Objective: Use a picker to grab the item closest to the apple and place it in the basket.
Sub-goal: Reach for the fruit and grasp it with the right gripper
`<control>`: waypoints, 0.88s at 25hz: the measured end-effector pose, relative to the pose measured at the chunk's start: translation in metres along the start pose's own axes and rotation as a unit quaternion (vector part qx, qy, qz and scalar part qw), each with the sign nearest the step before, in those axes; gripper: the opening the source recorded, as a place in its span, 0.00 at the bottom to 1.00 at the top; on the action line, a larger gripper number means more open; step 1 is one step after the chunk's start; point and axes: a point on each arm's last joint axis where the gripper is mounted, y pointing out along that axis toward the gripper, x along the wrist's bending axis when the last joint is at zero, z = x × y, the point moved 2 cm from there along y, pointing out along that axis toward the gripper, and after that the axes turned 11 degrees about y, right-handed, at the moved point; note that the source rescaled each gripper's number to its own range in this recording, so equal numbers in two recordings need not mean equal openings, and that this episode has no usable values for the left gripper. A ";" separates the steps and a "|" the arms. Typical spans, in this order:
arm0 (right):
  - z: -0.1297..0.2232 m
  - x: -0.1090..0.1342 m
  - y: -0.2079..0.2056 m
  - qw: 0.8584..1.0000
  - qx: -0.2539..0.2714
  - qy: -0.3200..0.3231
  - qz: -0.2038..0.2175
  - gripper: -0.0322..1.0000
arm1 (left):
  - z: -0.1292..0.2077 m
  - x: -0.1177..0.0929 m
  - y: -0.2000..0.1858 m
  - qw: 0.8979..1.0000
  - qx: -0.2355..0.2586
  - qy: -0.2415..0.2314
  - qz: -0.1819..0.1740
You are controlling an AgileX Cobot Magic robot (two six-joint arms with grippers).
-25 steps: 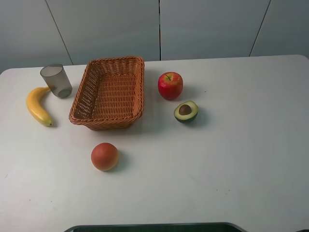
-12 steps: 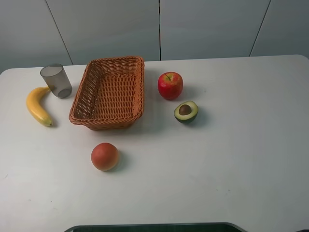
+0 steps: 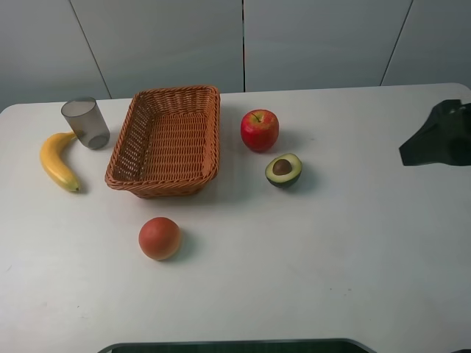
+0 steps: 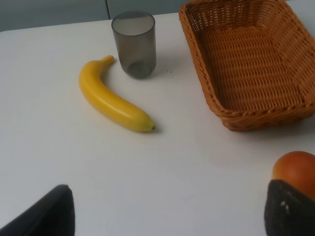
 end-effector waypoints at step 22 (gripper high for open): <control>-0.087 0.107 0.174 0.989 0.103 0.061 0.087 1.00 | 0.000 0.000 0.000 1.000 0.000 0.000 0.000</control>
